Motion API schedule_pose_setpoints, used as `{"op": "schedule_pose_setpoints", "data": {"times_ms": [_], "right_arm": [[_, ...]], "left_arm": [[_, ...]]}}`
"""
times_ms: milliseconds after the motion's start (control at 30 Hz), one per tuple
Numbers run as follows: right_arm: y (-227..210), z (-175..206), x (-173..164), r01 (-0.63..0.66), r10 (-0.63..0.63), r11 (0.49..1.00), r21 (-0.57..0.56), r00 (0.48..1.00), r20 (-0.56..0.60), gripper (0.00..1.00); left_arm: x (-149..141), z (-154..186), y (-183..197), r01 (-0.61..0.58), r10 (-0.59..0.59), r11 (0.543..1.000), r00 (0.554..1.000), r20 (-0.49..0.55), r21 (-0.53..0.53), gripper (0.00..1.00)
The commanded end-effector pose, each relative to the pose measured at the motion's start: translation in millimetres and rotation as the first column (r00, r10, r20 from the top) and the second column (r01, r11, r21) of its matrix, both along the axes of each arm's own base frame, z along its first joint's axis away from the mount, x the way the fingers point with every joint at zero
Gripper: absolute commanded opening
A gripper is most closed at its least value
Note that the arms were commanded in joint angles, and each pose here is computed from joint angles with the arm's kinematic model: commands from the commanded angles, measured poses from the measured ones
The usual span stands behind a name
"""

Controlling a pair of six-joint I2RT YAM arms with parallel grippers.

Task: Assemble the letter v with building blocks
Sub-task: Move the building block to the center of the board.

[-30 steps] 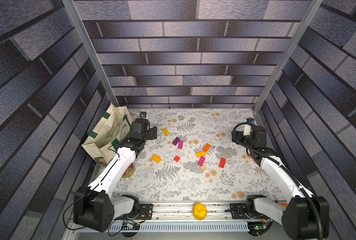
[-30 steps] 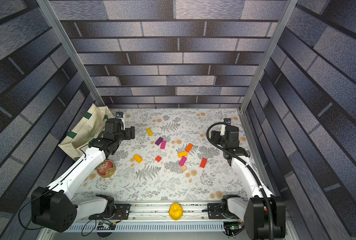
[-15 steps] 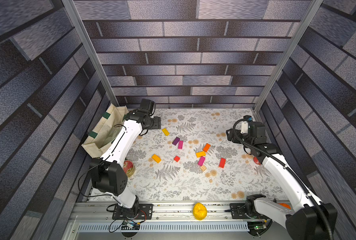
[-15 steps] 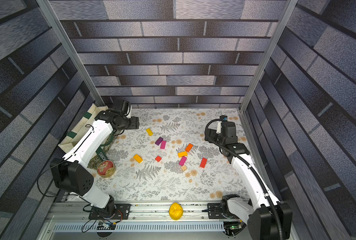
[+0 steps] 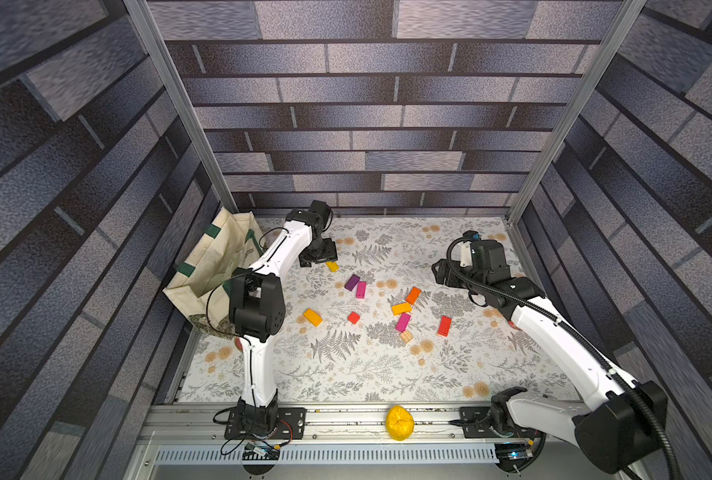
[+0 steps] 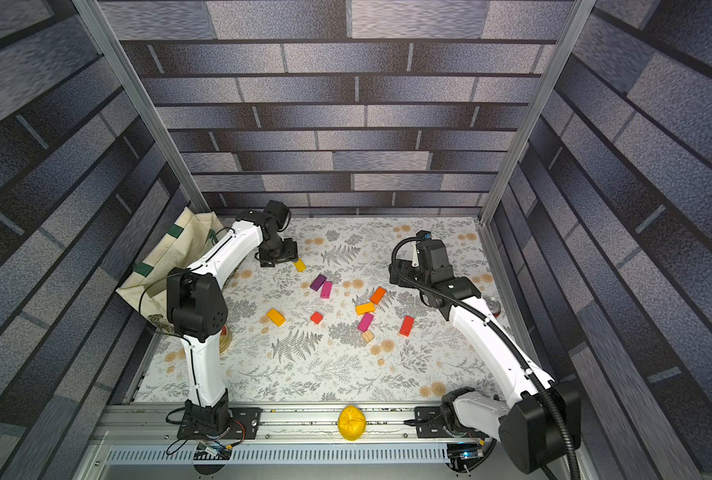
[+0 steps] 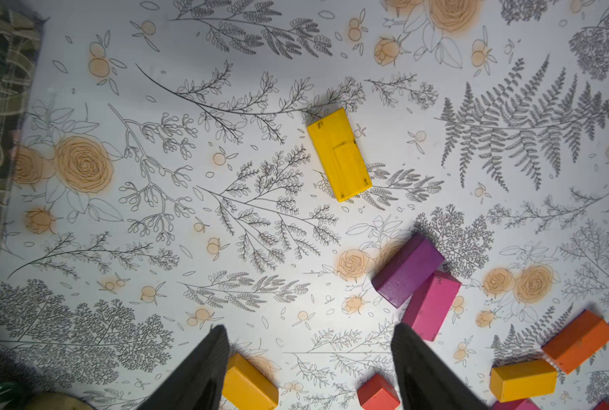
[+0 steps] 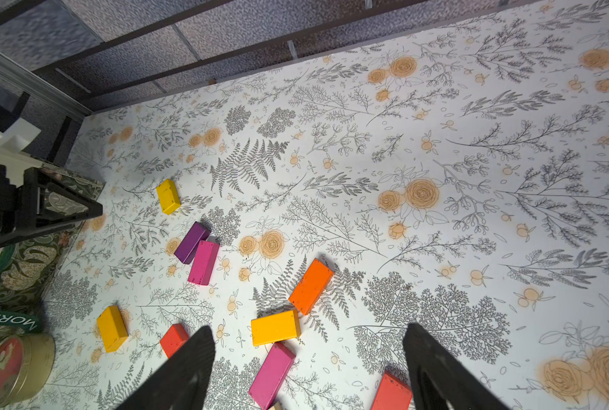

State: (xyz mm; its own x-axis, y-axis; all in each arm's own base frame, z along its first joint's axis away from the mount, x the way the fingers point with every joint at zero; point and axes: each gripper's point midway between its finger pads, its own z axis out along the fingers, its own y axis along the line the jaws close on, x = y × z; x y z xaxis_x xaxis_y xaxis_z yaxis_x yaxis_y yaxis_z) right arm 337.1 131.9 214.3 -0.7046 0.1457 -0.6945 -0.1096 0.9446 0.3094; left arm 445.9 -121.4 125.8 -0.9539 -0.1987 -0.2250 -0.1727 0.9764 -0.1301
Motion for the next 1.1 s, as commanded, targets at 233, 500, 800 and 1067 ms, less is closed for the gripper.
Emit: {"op": "schedule_pose_setpoints", "data": {"times_ms": [233,500,800,1067], "right_arm": [[-3.1,-17.9,-3.5,0.037,-0.039,0.999,-0.034,0.996,-0.077,0.85],[-9.3,-28.3,-8.6,0.047,-0.055,0.996,-0.074,0.993,-0.109,0.85],[-12.1,-32.9,-13.1,0.050,-0.061,0.995,-0.086,0.990,-0.129,0.86],[-12.3,-42.6,-18.3,0.059,-0.071,0.995,-0.077,0.984,-0.162,0.85]], "left_arm": [[34.9,-24.5,-3.8,-0.152,0.152,0.988,0.988,-0.035,-0.001,0.75],[58.8,-48.4,-11.3,-0.170,0.172,0.984,0.984,-0.038,0.048,0.73],[61.7,-68.9,-11.5,-0.150,0.162,0.975,0.985,-0.064,0.167,0.72],[61.6,-85.4,-8.5,-0.166,0.183,0.972,0.979,-0.093,0.164,0.70]]}}
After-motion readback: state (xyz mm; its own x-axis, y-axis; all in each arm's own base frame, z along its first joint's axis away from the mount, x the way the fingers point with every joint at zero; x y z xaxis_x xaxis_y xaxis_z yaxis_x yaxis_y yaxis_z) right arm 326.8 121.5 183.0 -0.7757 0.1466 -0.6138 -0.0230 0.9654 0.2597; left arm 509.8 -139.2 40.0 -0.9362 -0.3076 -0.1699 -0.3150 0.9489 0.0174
